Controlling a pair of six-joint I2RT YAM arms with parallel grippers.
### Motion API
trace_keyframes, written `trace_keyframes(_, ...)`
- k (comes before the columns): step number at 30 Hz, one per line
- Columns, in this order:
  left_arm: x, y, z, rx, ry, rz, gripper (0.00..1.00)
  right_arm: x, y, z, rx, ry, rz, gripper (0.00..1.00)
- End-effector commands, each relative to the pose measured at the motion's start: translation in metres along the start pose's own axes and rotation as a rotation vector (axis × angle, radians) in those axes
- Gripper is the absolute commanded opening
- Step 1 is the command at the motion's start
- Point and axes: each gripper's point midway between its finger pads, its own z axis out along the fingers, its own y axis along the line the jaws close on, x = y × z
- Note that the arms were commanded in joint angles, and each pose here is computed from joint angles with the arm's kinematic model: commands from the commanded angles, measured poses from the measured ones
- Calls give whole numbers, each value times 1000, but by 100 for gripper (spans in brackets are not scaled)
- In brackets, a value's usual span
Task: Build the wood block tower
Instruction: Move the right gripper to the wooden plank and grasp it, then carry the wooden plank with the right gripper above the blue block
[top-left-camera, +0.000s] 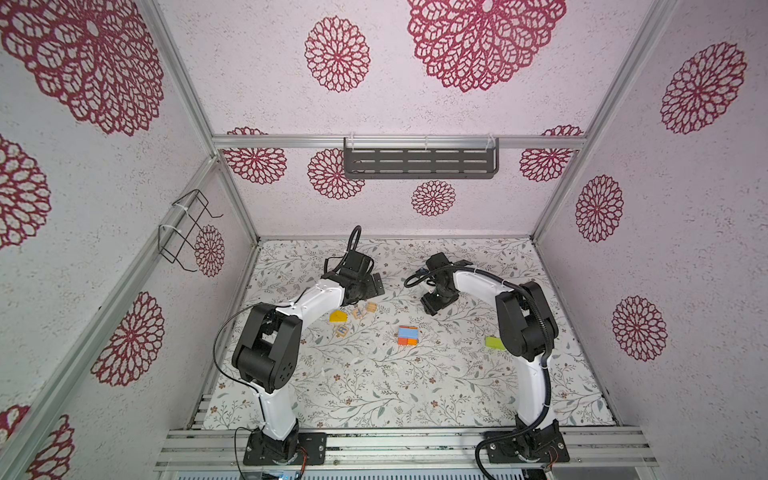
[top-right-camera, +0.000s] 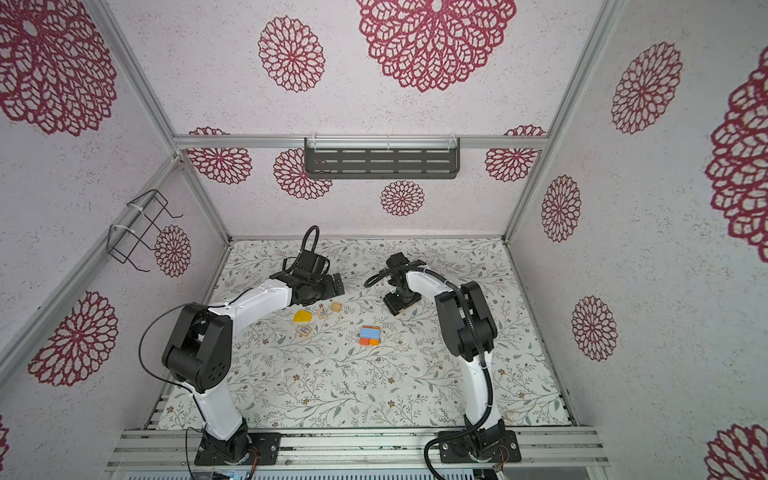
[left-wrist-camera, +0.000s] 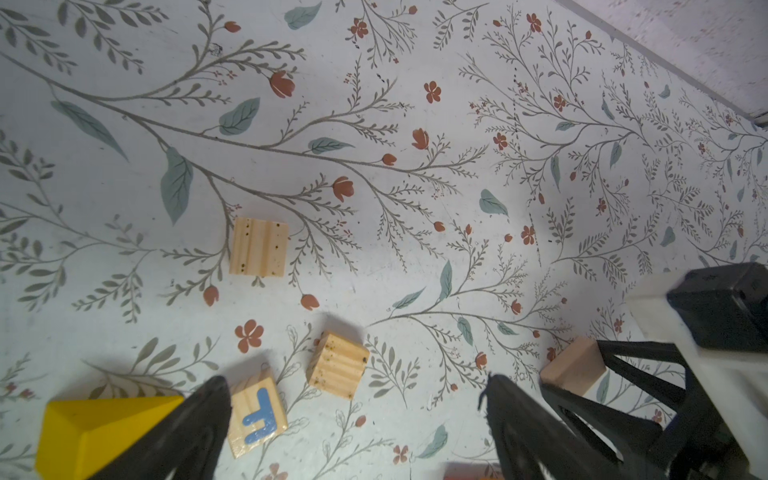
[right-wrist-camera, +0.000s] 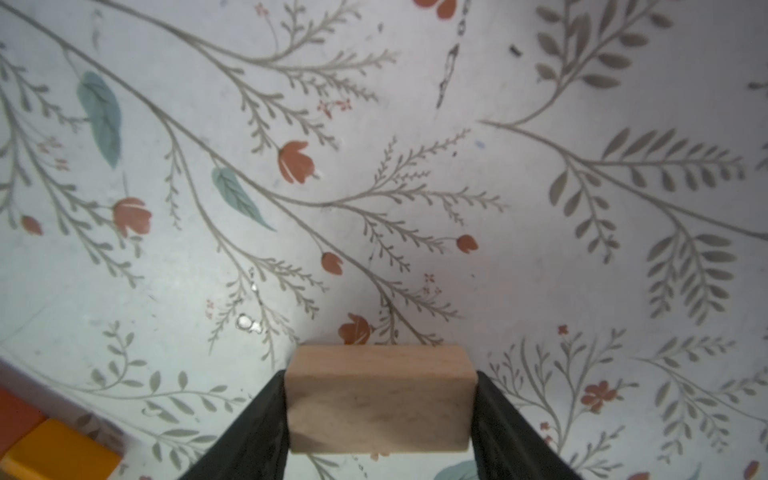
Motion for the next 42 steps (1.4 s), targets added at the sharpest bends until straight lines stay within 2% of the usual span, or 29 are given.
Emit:
trace_keyframes(1,-8,-1,-10,18,-33,-18,99,1,-4,-9,16,12,29,59)
trace_keyframes(5,-9,-1,-20,24,-43,-21,99,0,-9,-17,45,9,85,52)
trace_keyframes(9,-6,0,-33,37,-49,-26,98,-1,-10,-33,62,-13,159,51)
trace_keyframes(13,2,1,-48,62,-45,-41,98,2,-11,-52,78,-47,287,51)
trace_keyframes(25,54,21,-85,52,-9,-26,97,21,34,-102,67,-133,565,50)
trace_keyframes(36,97,55,-113,69,-22,-38,97,27,89,-115,17,-191,658,48)
trace_keyframes(42,114,68,-113,66,-6,-46,97,19,110,-113,-7,-206,656,49)
